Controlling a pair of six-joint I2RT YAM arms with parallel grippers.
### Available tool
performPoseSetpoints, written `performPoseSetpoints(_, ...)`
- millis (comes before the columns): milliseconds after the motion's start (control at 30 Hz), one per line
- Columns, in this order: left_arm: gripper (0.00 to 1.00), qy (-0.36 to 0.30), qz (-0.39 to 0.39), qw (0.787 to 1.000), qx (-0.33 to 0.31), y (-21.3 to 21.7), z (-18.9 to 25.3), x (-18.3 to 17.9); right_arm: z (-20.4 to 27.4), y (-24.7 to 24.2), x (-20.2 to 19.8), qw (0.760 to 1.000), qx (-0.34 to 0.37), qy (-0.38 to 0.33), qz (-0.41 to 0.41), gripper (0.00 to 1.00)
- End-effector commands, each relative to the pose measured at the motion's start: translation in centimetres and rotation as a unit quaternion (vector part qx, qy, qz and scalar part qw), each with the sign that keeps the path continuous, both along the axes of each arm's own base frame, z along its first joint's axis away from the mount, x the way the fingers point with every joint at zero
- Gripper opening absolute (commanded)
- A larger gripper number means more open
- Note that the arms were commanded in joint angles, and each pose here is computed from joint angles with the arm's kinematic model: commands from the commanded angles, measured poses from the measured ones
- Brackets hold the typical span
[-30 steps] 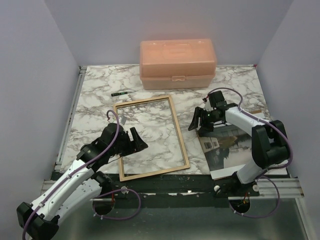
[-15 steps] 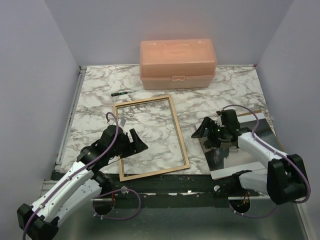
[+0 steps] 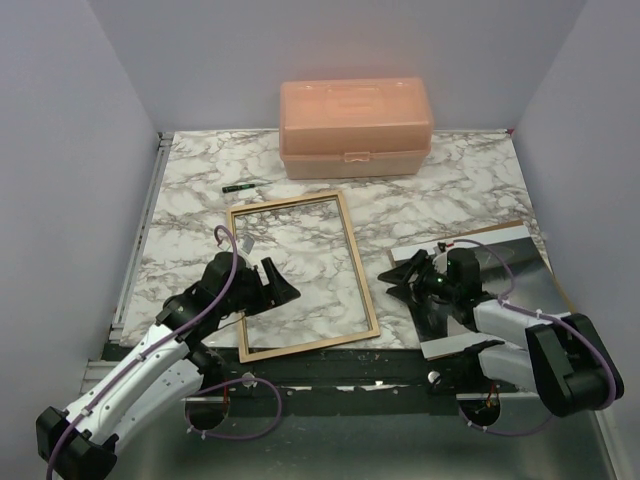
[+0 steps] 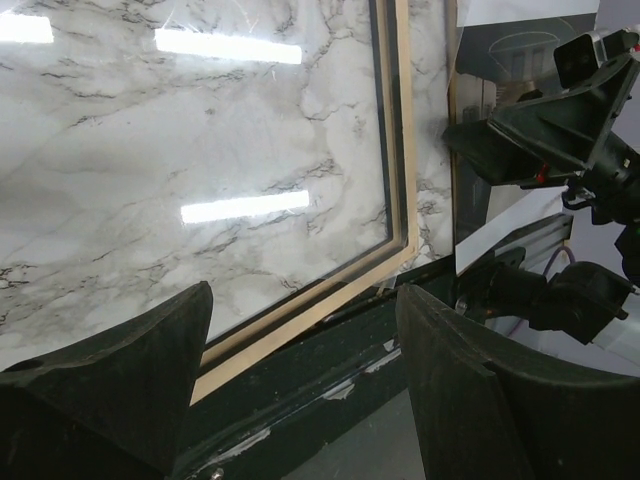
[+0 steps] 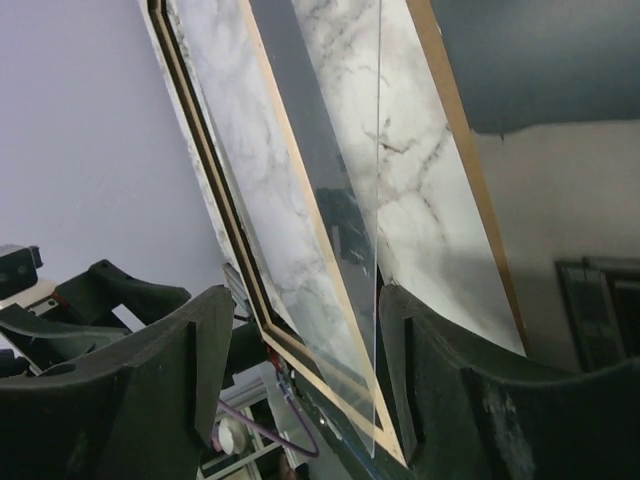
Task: Put the photo into the frame
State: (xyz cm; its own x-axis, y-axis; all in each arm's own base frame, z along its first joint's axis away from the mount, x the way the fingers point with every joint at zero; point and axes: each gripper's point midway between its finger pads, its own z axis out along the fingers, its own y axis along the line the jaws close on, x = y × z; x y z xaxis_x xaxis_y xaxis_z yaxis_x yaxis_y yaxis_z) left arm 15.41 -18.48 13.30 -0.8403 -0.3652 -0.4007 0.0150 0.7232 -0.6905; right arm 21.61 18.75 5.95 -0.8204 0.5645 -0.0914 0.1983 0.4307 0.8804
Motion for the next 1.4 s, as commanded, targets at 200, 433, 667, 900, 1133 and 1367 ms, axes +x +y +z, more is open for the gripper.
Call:
performPoseSetpoints(200, 0.75, -0.015, -0.006, 1.0, -0.026, -0.5, 1.2, -0.1, -0.2, 0.9, 3.6, 0.999, 0.03, -0.006, -0.02, 0.64)
performPoseSetpoints(433, 0.75, -0.018, 0.0, 1.0, -0.021, 0.0, 1.4, -0.4, -2.0, 1.3, 4.5, 0.999, 0.032, 0.005, -0.015, 0.59)
performPoseSetpoints(667, 0.75, -0.021, -0.001, 0.999, -0.028, 0.0, 1.7, -0.5, -2.2, 2.2, 5.4, 0.996, 0.086, -0.011, -0.015, 0.52)
performPoseSetpoints(900, 0.75, -0.02, -0.004, 0.999, -0.024, -0.1, 1.8, -0.5, -1.2, 2.9, 5.1, 0.984, 0.176, -0.024, -0.013, 0.39)
performPoseSetpoints(1133, 0.75, -0.021, -0.002, 0.999, -0.027, -0.2, 1.9, -0.3, -1.2, 2.9, 4.2, 0.981, 0.195, -0.015, -0.009, 0.24)
performPoseSetpoints(1367, 0.75, -0.016, -0.001, 1.0, -0.025, -0.4, 1.6, -0.1, -0.3, 2.8, 4.0, 0.987, 0.158, -0.021, 0.001, 0.05)
